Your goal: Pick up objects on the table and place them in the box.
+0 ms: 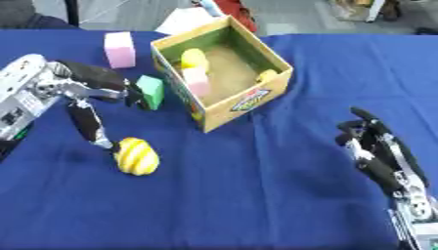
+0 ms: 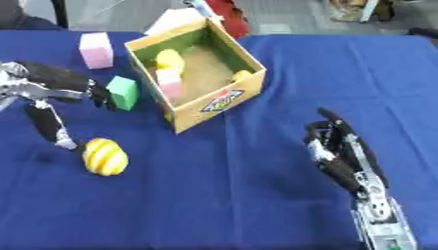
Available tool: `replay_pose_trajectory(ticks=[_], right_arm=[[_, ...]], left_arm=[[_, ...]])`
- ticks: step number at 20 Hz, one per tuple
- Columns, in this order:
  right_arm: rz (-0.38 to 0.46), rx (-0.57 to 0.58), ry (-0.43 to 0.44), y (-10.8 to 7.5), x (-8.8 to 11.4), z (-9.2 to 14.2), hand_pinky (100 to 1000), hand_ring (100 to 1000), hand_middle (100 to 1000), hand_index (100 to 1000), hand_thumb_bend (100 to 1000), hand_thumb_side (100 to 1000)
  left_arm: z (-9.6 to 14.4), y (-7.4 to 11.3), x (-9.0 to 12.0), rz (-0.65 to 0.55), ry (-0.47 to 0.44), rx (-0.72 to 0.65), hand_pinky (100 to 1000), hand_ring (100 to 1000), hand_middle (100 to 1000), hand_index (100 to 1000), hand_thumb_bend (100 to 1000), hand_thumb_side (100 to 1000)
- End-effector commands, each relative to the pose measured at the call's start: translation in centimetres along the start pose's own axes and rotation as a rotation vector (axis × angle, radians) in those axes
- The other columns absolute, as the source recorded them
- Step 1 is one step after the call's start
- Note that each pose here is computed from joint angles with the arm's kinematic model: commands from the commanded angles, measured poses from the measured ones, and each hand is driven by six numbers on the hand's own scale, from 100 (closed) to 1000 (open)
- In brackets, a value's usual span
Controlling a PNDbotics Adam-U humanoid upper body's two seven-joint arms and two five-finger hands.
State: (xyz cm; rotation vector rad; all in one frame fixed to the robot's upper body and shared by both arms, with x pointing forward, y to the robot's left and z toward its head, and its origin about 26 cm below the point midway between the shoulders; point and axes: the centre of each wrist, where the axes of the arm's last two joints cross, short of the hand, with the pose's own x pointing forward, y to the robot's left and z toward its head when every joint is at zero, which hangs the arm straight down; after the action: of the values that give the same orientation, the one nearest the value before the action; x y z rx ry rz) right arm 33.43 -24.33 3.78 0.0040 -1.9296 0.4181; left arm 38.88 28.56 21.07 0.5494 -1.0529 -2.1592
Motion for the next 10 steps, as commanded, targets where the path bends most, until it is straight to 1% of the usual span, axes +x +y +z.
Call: replay_pose_trajectory(ticks=[1,4,8,10], right_arm=[[0.027,0.002,-0.022,-0.7,0.7,-0.4,652,614,660,925,100,427],[0.028,0.001,-0.023,-0.7,0.7,-0.4,651,613,660,925,100,425],[0.027,0.002,-0.024,-0.7,0.7,-0.4,651,613,660,925,100,425],[0.027,0.002,-0.023,-0.7,0.7,-0.4,651,613,660,925,100,425]], left_arm=[[0.1,0.1,-0.2,-0.047,-0.040,-0.074,798,753,761,876,519,275],[-0.7,-0.5,0.1,-0.048,-0.071,-0.104,795,744,750,866,505,272],[-1.5,-1.3,0.4,-0.057,-0.104,-0.131,780,700,699,825,478,254],[-1.4,-1.2,0.5,-0.053,-0.115,-0.125,752,629,619,756,438,186]])
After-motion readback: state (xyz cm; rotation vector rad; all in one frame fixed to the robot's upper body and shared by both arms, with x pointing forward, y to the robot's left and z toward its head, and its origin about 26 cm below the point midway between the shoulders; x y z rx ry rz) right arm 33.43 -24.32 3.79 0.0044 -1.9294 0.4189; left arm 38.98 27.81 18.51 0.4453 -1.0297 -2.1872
